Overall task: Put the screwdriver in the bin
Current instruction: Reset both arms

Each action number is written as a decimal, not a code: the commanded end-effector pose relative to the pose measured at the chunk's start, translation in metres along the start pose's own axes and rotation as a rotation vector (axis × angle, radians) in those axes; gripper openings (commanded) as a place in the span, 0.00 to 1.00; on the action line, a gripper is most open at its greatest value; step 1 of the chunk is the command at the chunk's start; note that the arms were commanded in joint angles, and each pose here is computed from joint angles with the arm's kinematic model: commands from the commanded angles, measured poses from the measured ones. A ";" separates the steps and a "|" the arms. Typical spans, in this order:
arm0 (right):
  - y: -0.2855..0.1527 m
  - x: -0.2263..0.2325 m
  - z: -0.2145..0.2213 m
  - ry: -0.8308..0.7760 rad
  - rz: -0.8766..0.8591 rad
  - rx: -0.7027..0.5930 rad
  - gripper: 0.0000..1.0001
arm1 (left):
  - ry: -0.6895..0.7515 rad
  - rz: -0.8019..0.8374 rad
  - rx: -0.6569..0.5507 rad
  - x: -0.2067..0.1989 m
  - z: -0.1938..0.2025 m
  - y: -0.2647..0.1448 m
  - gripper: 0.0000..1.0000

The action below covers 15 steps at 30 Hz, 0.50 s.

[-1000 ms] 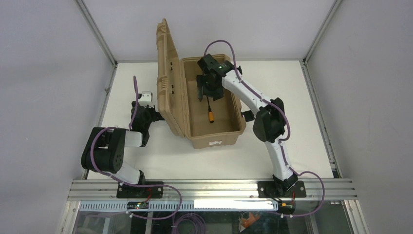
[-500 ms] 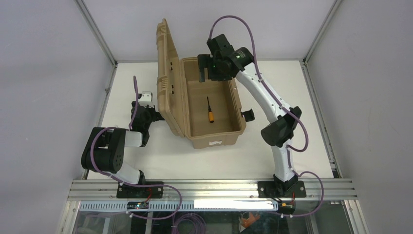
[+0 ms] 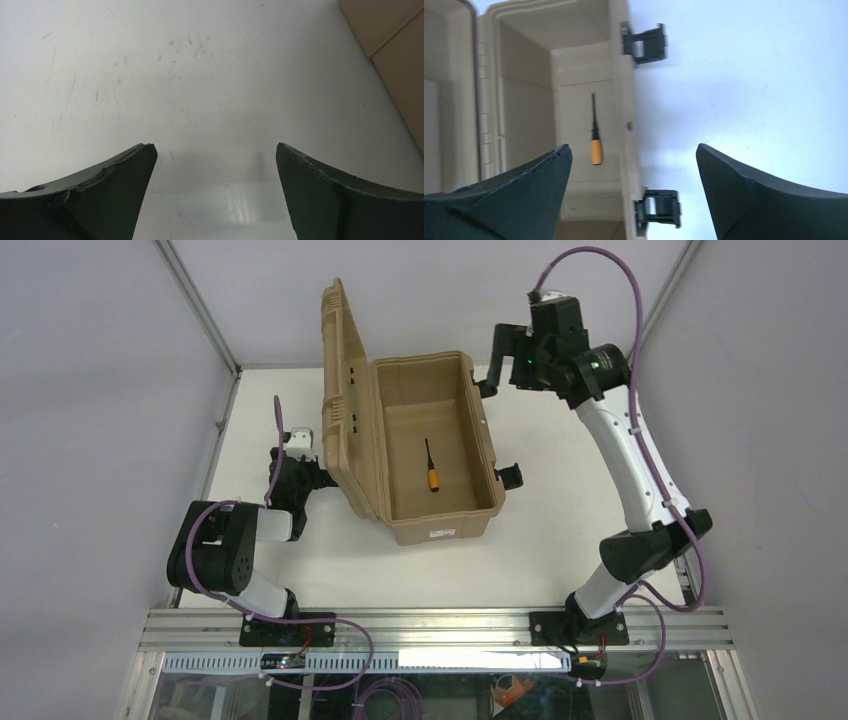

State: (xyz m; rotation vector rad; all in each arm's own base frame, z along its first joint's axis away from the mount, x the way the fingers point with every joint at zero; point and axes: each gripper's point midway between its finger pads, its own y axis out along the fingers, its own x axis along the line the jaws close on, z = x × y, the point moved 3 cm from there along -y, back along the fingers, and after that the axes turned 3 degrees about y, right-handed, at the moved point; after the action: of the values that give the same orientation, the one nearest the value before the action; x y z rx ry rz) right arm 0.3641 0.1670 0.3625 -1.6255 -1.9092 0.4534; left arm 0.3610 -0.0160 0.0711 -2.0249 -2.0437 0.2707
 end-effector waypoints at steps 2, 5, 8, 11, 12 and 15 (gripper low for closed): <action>-0.012 -0.047 -0.006 0.054 0.082 -0.091 0.99 | -0.015 0.006 -0.058 0.001 -0.016 -0.001 0.99; -0.011 -0.070 0.006 0.081 0.128 -0.089 0.99 | -0.015 0.005 -0.057 0.002 -0.016 -0.001 0.99; -0.011 -0.087 0.016 0.105 0.161 -0.089 0.99 | -0.016 0.006 -0.058 0.001 -0.016 -0.001 0.99; -0.004 -0.104 0.034 0.125 0.194 -0.075 0.99 | -0.015 0.005 -0.057 0.002 -0.016 -0.001 0.99; -0.002 -0.109 0.039 0.130 0.203 -0.071 0.99 | -0.016 0.006 -0.058 0.001 -0.016 -0.001 0.99; 0.003 -0.122 0.054 0.147 0.227 -0.066 0.99 | -0.016 0.006 -0.058 0.002 -0.016 -0.001 0.99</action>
State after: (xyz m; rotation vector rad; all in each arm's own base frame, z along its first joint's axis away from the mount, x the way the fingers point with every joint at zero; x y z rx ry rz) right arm 0.3407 0.0671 0.2824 -1.8009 -1.6203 0.4787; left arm 0.3609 -0.0160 0.0711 -2.0246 -2.0435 0.2711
